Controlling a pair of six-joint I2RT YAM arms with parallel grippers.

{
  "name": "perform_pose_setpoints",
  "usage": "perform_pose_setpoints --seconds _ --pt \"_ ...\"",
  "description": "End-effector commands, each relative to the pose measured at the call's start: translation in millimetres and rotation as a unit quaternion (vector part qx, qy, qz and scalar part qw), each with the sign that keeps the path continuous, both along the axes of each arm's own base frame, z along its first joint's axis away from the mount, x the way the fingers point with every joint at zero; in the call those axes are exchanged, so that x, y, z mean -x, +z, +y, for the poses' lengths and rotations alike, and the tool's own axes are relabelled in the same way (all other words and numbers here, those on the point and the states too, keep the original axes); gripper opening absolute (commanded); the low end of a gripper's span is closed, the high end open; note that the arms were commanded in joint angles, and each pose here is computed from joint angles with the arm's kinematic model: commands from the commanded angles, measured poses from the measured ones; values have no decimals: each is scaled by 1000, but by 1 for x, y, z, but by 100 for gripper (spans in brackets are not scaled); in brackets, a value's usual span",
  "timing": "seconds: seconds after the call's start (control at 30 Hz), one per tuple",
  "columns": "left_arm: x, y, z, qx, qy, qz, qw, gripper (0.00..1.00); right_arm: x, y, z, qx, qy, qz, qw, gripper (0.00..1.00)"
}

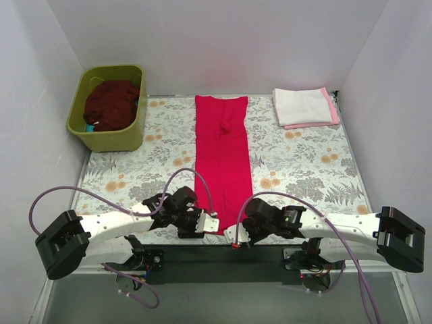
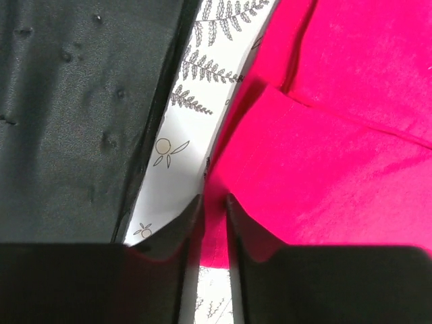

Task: Fold and stack the t-shirts
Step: Fold the tshirt

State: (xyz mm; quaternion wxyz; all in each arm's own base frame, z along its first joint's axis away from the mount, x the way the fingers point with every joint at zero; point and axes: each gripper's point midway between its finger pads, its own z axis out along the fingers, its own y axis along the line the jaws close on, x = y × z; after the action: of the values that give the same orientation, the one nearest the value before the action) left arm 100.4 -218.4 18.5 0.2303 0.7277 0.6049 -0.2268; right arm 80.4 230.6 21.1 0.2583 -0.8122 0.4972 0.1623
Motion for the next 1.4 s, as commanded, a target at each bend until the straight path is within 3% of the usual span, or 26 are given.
perform_pose_setpoints --seconds 0.0,0.07,0.13,0.33,0.67,0.9,1.03,1.23,1.37 --pt "2 -17 12 -31 -4 -2 1000 43 3 -26 -27 61 -12 4 998 20" --pt "3 -21 15 -43 -2 1 999 35 4 -27 -28 63 -15 6 998 15" --pt "4 -21 16 -43 -3 3 999 24 3 -26 -27 64 -20 6 998 3" --pt "9 -2 8 -23 -17 18 999 1 3 -9 -17 48 -26 15 998 1" --pt "48 70 -1 43 -81 82 992 0 34 57 -1 0 12 61 998 1" --pt "47 101 -2 71 -48 83 993 0 11 100 8 -47 -8 7 999 1" --pt "28 111 -7 86 -12 92 992 0 -13 120 10 -57 -15 1 998 1" --pt "-35 117 -9 107 70 110 986 0 -58 132 11 -61 -17 -24 998 1" --pt "-87 126 -10 121 108 80 983 0 -94 127 9 -48 -30 -30 998 1"
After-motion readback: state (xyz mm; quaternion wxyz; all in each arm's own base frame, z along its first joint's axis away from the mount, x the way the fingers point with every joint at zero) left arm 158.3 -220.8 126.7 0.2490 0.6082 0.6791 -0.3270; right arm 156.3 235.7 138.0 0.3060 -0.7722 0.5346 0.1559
